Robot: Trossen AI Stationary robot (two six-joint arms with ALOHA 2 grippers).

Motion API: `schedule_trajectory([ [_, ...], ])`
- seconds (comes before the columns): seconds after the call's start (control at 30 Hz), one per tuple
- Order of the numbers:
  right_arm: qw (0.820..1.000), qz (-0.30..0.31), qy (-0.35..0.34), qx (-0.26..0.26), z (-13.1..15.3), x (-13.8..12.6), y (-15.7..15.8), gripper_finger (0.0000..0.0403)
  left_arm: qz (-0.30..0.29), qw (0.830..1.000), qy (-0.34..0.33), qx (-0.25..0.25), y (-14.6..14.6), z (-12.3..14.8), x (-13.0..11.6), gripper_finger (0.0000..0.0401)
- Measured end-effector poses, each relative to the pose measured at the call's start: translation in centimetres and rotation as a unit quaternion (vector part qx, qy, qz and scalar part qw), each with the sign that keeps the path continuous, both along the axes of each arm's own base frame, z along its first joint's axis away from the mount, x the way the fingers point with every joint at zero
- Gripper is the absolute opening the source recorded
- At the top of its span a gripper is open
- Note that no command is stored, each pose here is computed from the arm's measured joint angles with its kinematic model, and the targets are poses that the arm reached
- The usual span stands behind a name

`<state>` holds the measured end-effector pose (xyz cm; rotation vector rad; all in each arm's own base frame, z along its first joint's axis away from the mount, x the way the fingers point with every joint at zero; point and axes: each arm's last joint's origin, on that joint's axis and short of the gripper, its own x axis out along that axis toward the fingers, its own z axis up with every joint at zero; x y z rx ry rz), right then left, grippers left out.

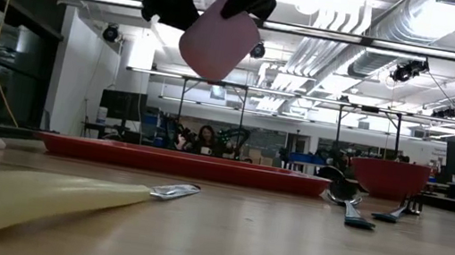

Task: Set up tray
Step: Put the pink cup on the red serving tray

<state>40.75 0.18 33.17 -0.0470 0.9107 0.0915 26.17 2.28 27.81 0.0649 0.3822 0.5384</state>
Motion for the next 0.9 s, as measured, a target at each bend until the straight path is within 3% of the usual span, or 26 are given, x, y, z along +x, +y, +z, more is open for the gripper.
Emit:
schedule_trajectory([
  [0.13, 1.0, -0.004, -0.001, 0.004, 0.01, 0.02, 0.05, 0.0001, 0.0, 1.0, 0.005, 0.0, 0.0, -0.09, -0.04, 0.0061],
  [0.3, 1.0, -0.01, -0.003, 0.008, 0.09, 0.03, 0.09, 0.0001, -0.005, 1.0, 0.019, 0.001, -0.03, -0.34, -0.09, 0.0013],
  [0.7, 1.0, -0.004, -0.024, 0.011, 0.42, 0.31, 0.17, 0.003, -0.003, 1.0, 0.014, -0.007, -0.03, -0.35, -0.09, 0.001],
  [0.9, 1.0, -0.002, -0.022, 0.015, 0.4, 0.28, 0.17, 0.0024, -0.005, 1.0, 0.015, -0.007, -0.05, -0.35, -0.08, 0.001],
])
